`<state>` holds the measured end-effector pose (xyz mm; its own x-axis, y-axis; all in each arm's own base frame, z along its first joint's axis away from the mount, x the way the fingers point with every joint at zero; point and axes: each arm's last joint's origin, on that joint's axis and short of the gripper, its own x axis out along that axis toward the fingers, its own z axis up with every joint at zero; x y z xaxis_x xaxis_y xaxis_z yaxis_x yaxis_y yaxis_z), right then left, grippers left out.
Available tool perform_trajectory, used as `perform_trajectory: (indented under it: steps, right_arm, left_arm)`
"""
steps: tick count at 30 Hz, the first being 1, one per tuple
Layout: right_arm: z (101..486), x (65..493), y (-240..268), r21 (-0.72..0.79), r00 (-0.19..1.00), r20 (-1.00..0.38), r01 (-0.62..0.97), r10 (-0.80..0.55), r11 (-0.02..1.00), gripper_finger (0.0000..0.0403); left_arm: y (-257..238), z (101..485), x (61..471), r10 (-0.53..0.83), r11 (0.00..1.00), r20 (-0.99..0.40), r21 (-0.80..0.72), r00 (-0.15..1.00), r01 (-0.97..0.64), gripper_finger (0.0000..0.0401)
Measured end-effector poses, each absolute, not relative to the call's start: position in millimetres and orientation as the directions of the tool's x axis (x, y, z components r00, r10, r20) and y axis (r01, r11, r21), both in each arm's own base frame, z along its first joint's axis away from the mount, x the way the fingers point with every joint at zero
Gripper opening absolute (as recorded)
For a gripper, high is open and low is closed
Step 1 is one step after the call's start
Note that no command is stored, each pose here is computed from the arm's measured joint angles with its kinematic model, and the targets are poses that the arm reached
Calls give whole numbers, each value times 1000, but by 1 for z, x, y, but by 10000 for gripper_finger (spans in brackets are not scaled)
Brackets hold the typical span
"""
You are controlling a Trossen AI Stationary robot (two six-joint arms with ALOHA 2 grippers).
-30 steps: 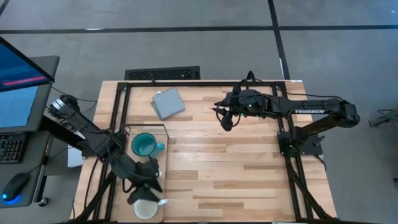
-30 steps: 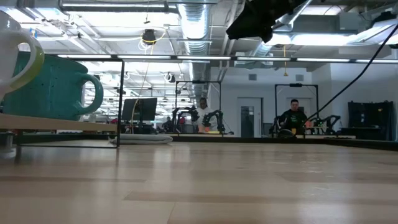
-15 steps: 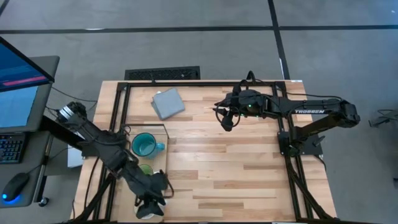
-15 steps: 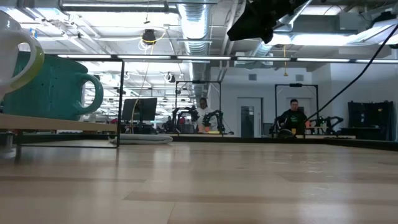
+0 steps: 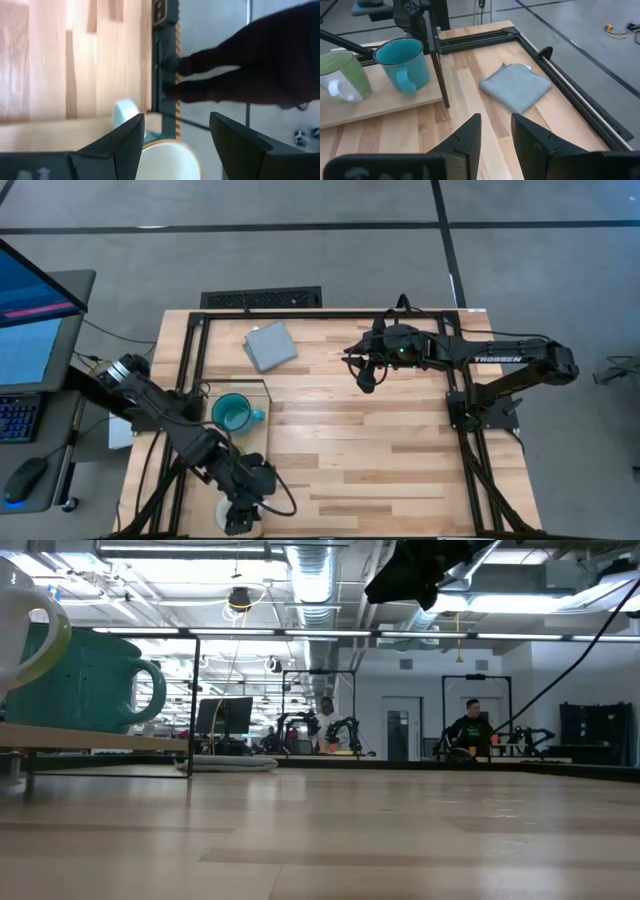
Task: Stack small to large cups/mugs on shelf
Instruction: Put the blue mug on the shelf
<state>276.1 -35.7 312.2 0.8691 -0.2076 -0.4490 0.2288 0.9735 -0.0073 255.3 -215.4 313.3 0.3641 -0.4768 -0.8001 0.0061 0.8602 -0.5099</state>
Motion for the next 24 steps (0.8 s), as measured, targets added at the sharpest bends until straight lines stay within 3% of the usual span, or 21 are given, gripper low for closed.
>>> perform_trajectory:
  steps: [24]
  right_arm:
    - [312, 276, -36, -7, 870, -449, 226, -204, 974, 131]
  left_arm:
    - [-214, 295, 255, -396, 891, -877, -438, 272, -117, 217]
